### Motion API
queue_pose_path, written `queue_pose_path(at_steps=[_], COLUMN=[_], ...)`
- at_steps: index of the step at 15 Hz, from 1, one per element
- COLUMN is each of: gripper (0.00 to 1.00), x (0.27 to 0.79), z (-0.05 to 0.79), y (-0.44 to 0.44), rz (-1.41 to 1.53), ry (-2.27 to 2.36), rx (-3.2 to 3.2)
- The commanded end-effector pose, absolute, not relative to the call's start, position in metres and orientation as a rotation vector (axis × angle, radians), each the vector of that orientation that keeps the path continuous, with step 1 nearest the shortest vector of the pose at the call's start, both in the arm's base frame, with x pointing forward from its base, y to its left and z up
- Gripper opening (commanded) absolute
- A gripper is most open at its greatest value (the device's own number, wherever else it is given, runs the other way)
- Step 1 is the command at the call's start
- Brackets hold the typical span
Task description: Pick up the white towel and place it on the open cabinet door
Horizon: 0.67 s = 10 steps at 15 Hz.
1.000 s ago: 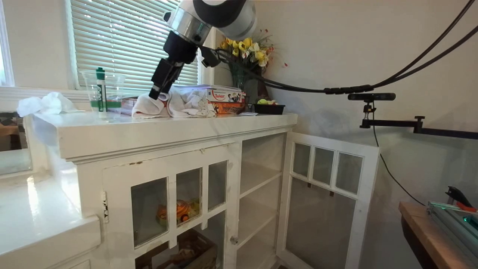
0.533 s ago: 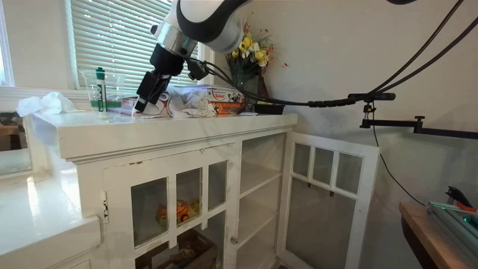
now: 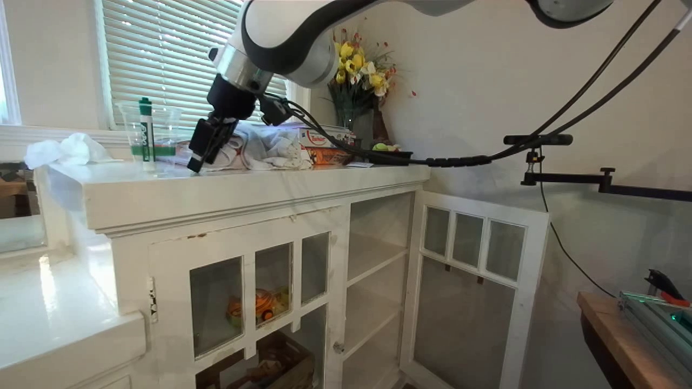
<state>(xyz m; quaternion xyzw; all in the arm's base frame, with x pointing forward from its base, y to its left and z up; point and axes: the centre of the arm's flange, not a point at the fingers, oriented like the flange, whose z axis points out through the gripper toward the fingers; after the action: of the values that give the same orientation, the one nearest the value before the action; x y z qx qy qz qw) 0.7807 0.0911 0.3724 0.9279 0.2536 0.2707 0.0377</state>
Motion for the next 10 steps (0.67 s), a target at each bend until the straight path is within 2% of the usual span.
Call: queue_pose_path(at_steps=[1, 6, 10], gripper=[0.36, 0.02, 0.0], x=[0.8022, 0.806, 0.8071], z=[0.3732, 0.3731, 0.3821], y=[0.0935, 0.0915, 0.0912], rz=[0.826, 0.829, 0.849], ry=[0.793, 0.783, 0.775], rx=[2.84, 2.846, 2.838])
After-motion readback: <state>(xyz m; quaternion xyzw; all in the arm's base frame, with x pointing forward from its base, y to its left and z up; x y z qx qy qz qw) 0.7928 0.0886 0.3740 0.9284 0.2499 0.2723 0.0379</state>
